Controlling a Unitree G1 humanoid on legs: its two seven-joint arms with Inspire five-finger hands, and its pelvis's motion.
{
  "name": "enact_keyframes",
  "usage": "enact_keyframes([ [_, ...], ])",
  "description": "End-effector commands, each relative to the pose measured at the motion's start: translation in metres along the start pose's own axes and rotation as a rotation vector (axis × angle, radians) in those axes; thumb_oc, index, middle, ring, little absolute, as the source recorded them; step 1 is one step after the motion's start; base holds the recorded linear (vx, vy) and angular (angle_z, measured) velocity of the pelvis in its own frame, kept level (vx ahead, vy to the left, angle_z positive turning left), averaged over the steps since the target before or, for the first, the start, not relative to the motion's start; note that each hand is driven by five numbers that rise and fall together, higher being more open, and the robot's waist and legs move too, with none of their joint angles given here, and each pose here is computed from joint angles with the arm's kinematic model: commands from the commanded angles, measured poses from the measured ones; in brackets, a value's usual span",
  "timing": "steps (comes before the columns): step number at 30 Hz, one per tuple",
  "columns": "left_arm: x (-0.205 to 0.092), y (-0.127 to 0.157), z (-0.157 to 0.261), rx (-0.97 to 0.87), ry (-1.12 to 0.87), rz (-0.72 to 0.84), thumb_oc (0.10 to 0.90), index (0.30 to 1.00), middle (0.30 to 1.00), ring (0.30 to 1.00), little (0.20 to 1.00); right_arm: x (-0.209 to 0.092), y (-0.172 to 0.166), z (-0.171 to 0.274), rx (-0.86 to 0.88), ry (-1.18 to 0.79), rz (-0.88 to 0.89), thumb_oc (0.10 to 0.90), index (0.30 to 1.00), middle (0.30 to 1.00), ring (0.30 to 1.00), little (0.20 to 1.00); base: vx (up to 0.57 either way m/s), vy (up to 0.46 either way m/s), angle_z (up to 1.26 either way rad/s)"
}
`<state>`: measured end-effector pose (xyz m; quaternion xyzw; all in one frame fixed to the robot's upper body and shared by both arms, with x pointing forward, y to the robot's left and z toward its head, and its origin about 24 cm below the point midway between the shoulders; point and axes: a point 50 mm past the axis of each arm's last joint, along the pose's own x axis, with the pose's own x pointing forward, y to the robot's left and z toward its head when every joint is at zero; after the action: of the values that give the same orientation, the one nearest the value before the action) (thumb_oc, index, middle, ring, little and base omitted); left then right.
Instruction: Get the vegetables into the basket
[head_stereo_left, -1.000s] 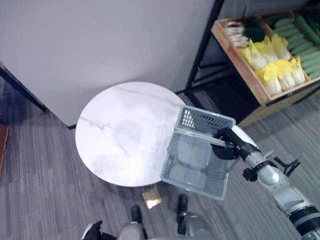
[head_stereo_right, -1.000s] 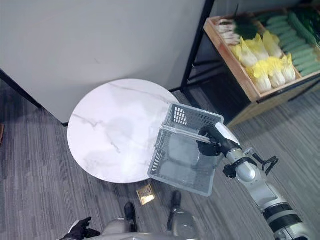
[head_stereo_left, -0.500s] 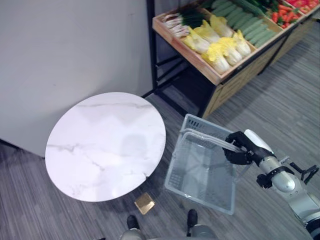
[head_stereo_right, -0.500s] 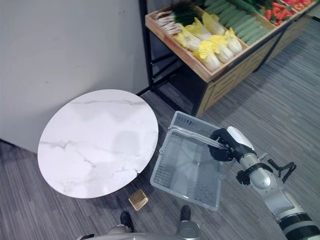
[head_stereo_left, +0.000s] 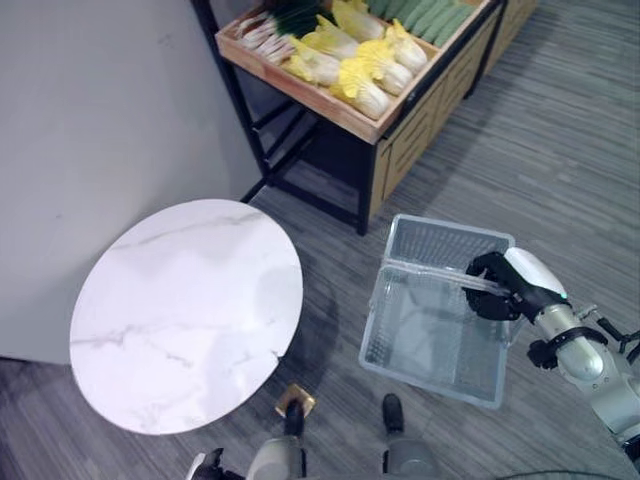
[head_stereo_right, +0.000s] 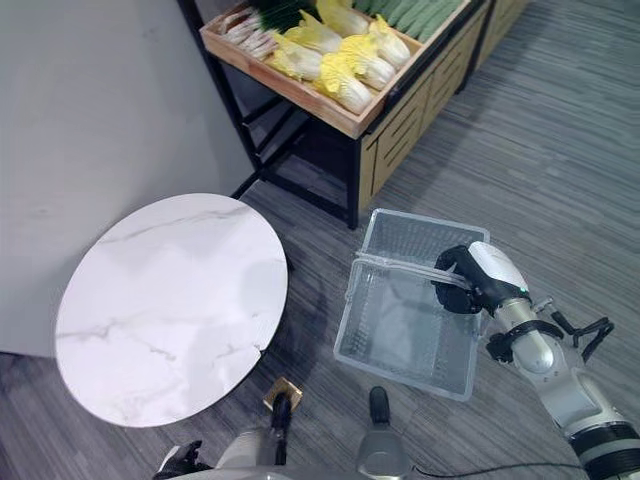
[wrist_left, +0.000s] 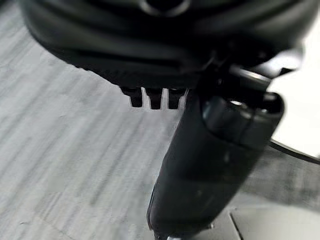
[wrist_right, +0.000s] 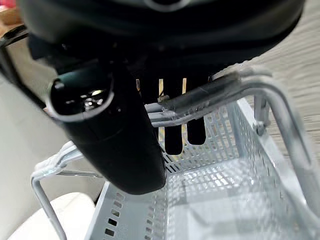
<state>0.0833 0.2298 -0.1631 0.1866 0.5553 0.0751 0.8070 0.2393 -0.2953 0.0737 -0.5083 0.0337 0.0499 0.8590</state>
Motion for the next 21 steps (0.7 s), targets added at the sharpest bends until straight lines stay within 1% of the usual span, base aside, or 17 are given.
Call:
enact_keyframes([
  [1,0.001,0.009,-0.006,0.002,0.011,0.032,0.9,1.0,1.0,1.0,1.0,0.019,-0.058,0.055,0.033,-0.297,-0.257,0.4,0.3,0.3,0.3,0.3,0.09,0.106,-0.54],
  [7,-0.001,0.009,-0.015,0.017,0.039,0.021,0.9,1.0,1.0,1.0,1.0,0.017,-0.05,0.048,0.046,-0.257,-0.231,0.4,0.3,0.3,0.3,0.3,0.03,0.152,-0.5],
  [10,-0.001,0.008,-0.017,0.039,0.047,0.007,0.9,1.0,1.0,1.0,1.0,0.015,-0.043,0.034,0.067,-0.184,-0.25,0.4,0.3,0.3,0.3,0.3,-0.01,0.304,-0.24],
  [13,-0.001,0.013,-0.021,0.044,0.055,0.019,0.9,1.0,1.0,1.0,1.0,0.009,-0.032,0.016,0.108,-0.091,-0.284,0.4,0.3,0.3,0.3,0.3,-0.06,0.262,-0.55],
  [16,-0.001,0.019,-0.019,0.062,0.046,0.041,0.9,1.0,1.0,1.0,1.0,0.008,-0.029,0.004,0.085,-0.025,-0.31,0.4,0.3,0.3,0.3,0.3,-0.11,0.187,-0.67],
  [17,0.0,0.02,-0.018,0.072,0.045,0.045,0.9,1.0,1.0,1.0,1.0,0.008,-0.026,-0.001,0.102,0.0,-0.322,0.4,0.3,0.3,0.3,0.3,-0.11,0.171,-0.74],
  [21,0.001,0.028,-0.014,0.064,0.027,0.073,0.9,1.0,1.0,1.0,1.0,0.011,-0.028,-0.001,0.099,0.012,-0.365,0.4,0.3,0.3,0.3,0.3,-0.13,0.057,-0.83],
])
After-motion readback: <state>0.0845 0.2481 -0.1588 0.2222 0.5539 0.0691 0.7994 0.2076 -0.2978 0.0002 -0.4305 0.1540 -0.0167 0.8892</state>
